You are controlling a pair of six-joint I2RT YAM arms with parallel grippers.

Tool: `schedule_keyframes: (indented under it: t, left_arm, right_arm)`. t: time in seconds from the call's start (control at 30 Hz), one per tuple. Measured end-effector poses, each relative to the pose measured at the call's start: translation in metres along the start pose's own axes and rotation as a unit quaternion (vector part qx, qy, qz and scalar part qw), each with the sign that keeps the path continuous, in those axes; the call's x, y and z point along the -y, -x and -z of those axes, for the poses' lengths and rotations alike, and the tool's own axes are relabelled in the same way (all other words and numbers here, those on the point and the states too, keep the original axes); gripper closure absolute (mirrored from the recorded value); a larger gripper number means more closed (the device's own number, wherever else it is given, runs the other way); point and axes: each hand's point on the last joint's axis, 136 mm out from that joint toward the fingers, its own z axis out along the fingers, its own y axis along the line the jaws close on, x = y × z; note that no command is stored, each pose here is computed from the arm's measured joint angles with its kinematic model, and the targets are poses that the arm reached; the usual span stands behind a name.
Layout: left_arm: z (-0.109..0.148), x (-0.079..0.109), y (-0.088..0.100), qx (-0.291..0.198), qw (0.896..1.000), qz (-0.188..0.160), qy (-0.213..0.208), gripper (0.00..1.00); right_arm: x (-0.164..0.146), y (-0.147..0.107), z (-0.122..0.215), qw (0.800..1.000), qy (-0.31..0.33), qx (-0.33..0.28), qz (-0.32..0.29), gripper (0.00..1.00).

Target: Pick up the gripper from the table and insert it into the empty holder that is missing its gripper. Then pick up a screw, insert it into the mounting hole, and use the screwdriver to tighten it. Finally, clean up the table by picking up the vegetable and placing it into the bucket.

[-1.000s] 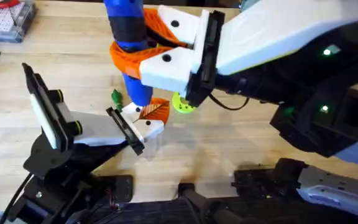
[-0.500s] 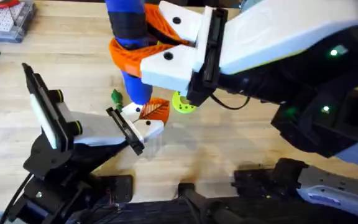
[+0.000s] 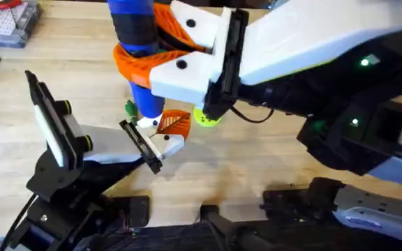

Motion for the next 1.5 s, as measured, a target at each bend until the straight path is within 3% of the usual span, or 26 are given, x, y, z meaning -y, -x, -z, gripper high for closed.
schedule_keyframes:
  t: [1.5]
  left_arm:
    - [0.000, 0.000, -0.001, -0.001, 1.000, 0.001, 0.000, 0.987]
  right_arm:
    - [0.001, -0.020, -0.004, 0.999, 0.001, -0.031, -0.019, 0.890]
